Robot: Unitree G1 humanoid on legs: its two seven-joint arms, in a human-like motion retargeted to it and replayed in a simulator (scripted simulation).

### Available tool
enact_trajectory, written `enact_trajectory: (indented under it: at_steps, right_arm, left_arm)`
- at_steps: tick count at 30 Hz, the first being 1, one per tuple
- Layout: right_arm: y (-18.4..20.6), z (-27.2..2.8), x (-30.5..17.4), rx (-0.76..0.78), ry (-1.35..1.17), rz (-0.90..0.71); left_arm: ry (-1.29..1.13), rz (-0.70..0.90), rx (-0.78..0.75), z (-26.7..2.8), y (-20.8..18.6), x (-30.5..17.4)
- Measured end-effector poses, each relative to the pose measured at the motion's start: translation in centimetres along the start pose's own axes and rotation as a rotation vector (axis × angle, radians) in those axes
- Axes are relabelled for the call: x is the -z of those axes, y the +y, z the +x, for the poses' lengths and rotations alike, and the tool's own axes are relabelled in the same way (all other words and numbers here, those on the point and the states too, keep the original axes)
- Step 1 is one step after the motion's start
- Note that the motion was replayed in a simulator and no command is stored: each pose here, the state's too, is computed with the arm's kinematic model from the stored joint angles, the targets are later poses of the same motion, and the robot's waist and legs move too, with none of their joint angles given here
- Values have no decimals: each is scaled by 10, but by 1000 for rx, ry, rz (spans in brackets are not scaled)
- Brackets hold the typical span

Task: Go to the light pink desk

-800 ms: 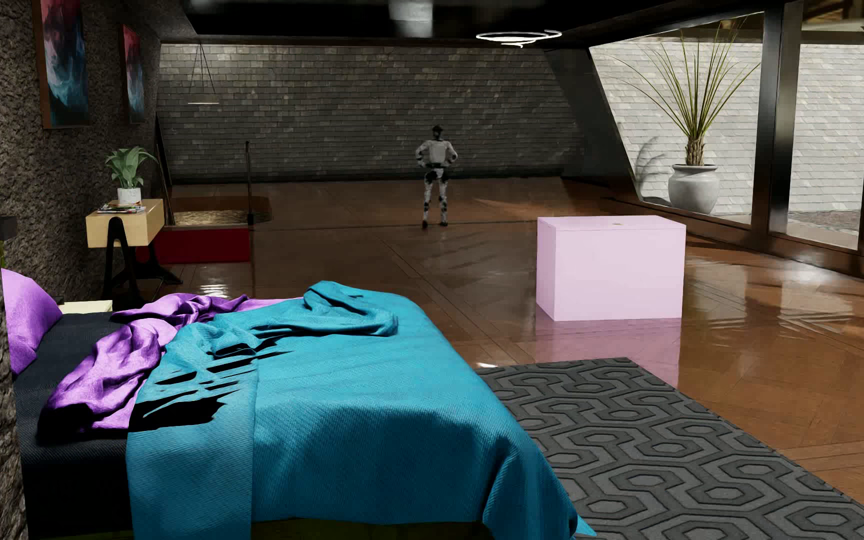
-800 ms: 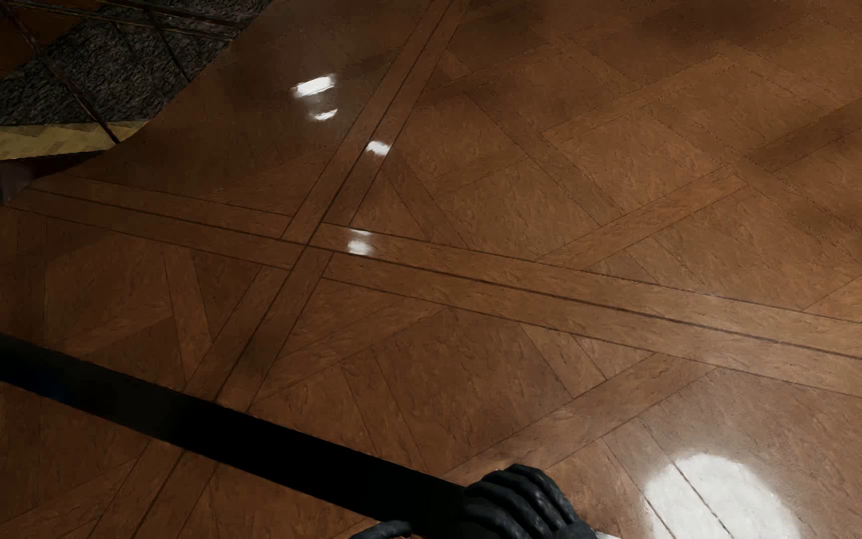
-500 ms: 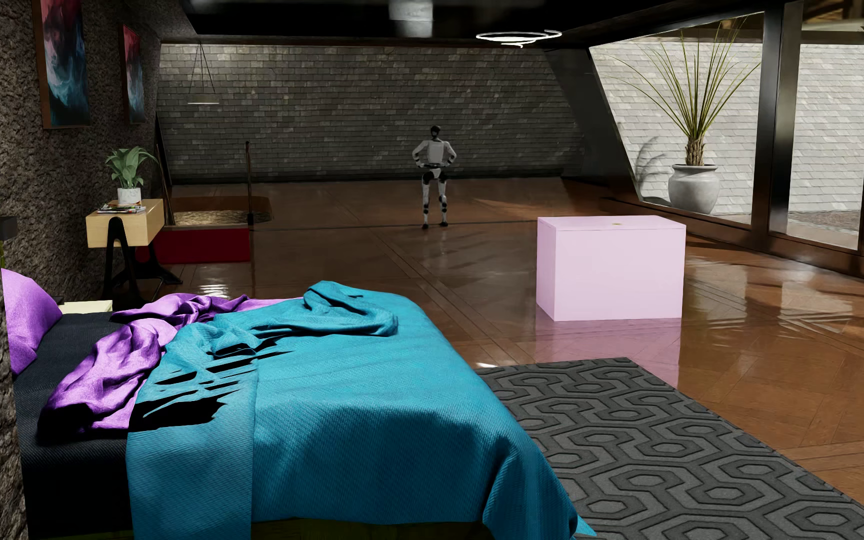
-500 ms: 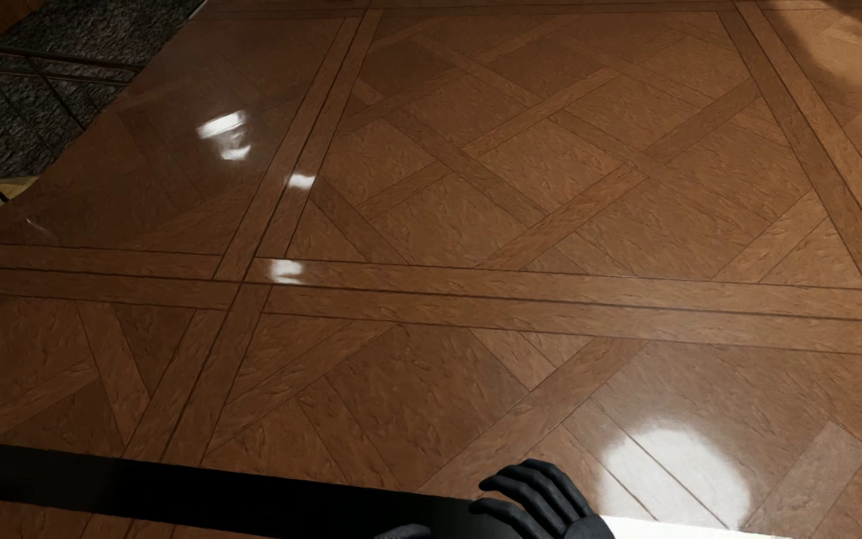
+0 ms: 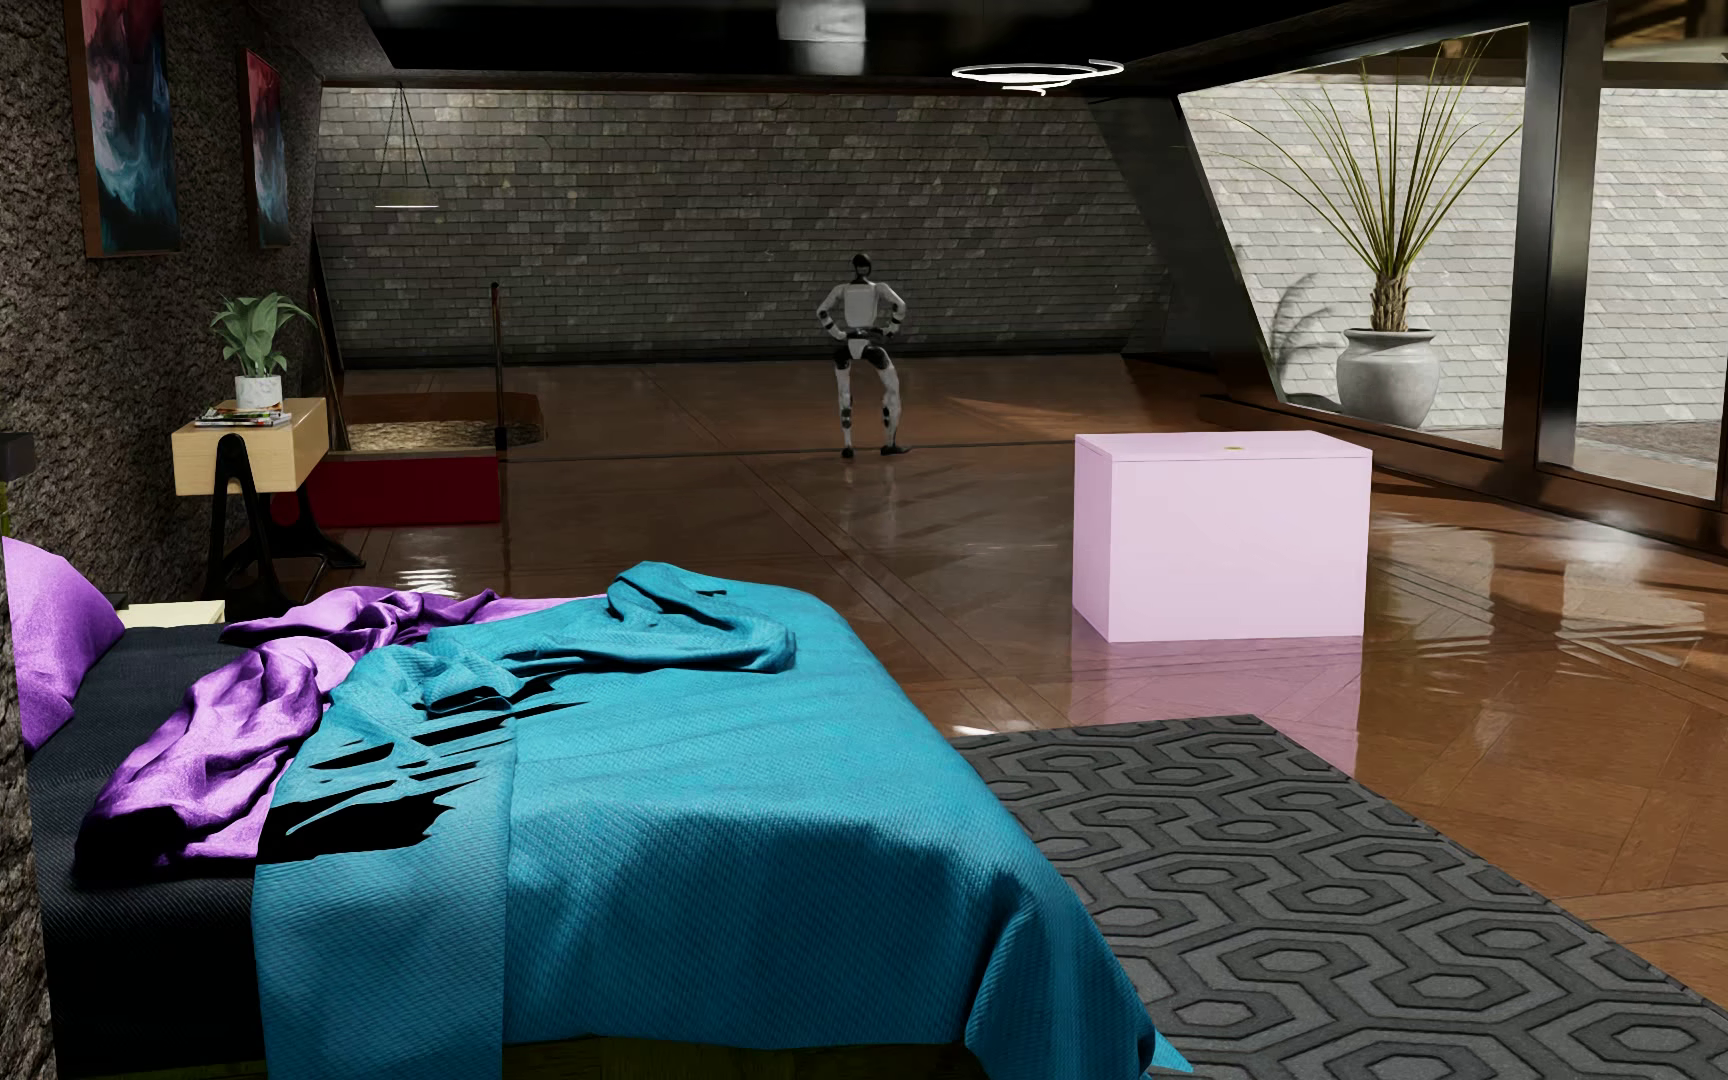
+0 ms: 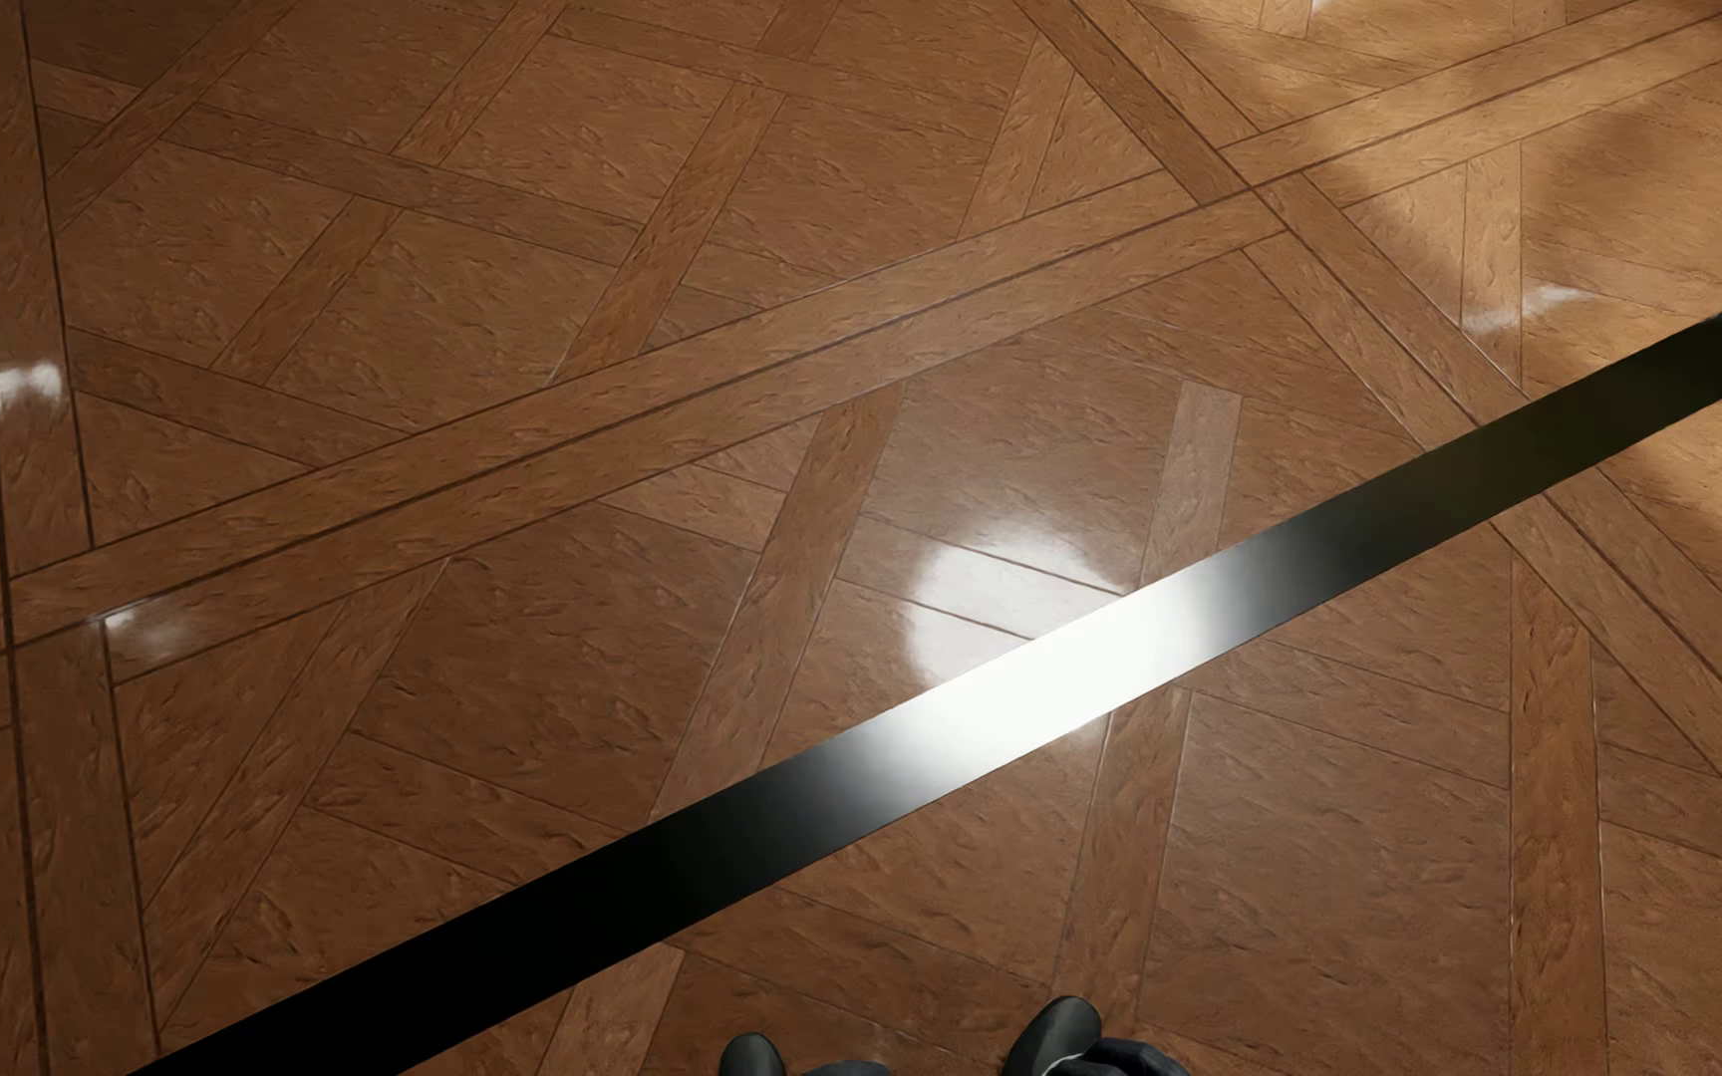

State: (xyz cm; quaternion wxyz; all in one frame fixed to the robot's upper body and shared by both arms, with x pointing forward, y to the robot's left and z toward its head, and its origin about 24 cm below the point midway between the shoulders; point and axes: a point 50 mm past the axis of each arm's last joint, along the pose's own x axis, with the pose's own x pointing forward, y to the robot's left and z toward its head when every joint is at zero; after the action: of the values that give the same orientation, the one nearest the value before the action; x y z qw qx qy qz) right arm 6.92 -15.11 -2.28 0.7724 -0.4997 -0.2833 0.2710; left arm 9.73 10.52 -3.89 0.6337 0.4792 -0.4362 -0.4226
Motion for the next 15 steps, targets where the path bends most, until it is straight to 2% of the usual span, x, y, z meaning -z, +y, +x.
enact_trajectory:
  at_steps: [2,7,12,15]
  right_arm:
    - [-2,-10,-6,-28,34,50]
    - [1,14,4,80,90,57]
    - [5,26,5,127,149,138]
    - [3,31,6,151,134,108]
  left_arm:
    - [15,-7,9,-1,-2,-1]
    - [73,-46,7,-5,2,0]
    - [44,13,-2,3,11,15]
    - [45,-28,39,-5,2,10]
